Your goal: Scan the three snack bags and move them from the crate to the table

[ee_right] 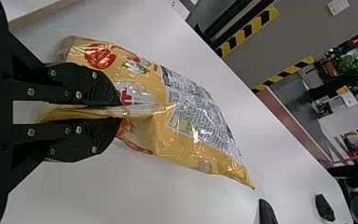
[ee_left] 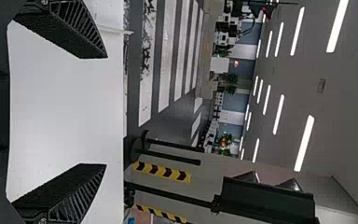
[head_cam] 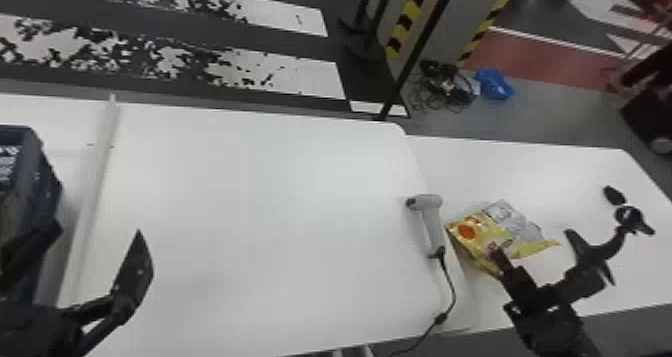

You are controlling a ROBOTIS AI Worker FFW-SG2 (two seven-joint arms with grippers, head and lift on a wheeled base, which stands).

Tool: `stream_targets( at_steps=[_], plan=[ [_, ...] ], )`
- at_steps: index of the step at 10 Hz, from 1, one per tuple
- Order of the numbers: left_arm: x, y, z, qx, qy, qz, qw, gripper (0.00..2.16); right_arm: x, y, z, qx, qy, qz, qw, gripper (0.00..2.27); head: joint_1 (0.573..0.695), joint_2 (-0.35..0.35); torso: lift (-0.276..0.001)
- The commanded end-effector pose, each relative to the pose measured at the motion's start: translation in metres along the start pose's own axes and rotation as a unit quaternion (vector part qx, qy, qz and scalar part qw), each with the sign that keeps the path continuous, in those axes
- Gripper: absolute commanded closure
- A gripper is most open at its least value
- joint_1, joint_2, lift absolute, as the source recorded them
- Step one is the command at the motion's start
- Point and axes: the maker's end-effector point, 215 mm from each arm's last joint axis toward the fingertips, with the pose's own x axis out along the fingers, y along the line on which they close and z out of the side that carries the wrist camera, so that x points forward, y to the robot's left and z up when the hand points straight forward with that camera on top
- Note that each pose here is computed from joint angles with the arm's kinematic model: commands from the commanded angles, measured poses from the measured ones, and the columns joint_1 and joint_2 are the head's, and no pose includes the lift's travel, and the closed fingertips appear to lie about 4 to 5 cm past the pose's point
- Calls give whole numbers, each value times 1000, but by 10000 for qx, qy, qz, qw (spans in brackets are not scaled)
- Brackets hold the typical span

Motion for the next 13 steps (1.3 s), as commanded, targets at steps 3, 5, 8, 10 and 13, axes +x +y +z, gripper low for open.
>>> stream_targets(
  at_steps=[3,5,8,10,13],
  plan=[
    [0,-3,-1,-6,8,-14,10000,33,-14,33,35,-1046,-413,-1,9937,70,695,-350,-62],
    [1,-8,0,30,-3,-44,10000,33,-41,75,49,-1847,-701,246,9800,66,695,-350,-62],
    [2,-9,-2,51,24,-25,10000,33,-103,171,39,-2301,-933,1274,9603,97,695,-350,-62],
    [3,-8,-2,48,17,-10,10000,33,-156,243,-7,-2750,-864,1992,9366,100,695,-350,-62],
    [4,-5,-5,60,56,46,10000,33,-223,299,-111,-2920,-242,2879,9117,110,695,-345,-62]
  ],
)
